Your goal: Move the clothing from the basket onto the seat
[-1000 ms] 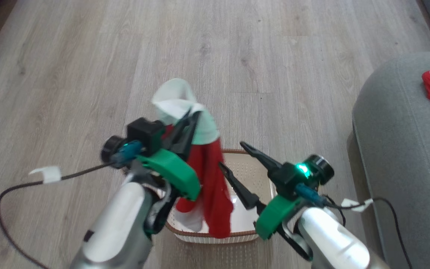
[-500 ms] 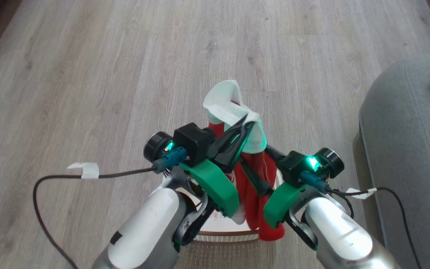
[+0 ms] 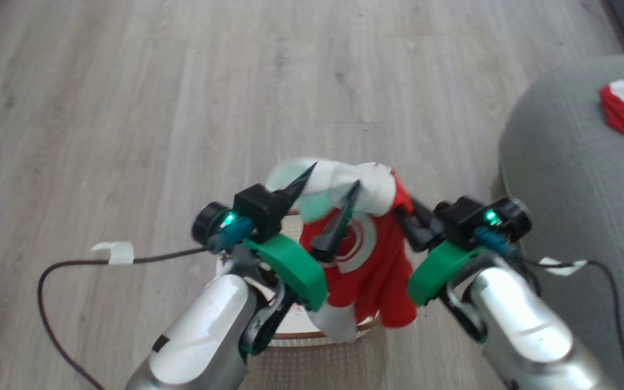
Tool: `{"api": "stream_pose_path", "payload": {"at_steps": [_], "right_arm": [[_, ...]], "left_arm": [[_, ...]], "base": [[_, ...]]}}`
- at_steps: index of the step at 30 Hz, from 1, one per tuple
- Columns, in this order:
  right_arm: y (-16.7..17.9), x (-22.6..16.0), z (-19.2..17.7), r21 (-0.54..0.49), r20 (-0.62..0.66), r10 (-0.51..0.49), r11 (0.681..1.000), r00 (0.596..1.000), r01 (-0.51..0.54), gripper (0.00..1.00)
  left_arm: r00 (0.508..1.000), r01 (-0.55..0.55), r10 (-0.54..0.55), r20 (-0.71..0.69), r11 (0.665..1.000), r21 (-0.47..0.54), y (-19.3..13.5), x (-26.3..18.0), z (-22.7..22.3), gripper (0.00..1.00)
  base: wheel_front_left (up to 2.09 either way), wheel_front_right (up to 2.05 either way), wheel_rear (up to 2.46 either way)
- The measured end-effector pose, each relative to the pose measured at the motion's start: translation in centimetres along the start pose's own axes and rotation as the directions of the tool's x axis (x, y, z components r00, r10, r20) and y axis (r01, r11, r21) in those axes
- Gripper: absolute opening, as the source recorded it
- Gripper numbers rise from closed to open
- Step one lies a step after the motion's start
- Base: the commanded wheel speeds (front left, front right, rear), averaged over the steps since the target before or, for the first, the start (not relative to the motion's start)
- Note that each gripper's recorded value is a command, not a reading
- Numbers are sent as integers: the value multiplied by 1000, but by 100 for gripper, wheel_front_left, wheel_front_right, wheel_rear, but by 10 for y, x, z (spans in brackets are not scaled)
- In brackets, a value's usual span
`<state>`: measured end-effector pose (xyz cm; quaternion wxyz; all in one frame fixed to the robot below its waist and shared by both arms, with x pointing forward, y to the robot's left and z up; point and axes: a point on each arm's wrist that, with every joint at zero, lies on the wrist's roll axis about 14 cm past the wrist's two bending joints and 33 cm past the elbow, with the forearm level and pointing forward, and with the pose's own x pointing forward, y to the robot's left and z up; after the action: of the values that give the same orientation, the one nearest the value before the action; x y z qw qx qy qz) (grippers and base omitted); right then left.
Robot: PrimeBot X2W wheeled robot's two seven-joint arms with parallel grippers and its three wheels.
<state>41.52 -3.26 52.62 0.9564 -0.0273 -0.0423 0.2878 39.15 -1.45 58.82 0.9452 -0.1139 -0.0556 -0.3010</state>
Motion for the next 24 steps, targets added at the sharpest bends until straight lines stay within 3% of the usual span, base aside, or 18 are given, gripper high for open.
{"api": "stream_pose_path", "payload": {"at_steps": [4,10,18,24], "right_arm": [[-34,-11,19,-33,49,-78,996,996,80,0],[-94,-44,49,-99,118,-215,969,970,227,0],[-156,-106,61,-161,127,-393,898,911,410,0],[-183,-138,63,-181,122,-487,846,865,502,0]], "left_arm": [[1000,10,-10,-23,1000,10,-1,6,-20,100],[991,117,-118,-64,993,-28,-32,21,-51,100],[942,279,-294,-160,954,-106,-82,31,-98,100],[913,347,-371,-169,925,-151,-106,36,-109,100]], "base": [[0,0,0],[0,0,0],[0,0,0],[0,0,0]]}}
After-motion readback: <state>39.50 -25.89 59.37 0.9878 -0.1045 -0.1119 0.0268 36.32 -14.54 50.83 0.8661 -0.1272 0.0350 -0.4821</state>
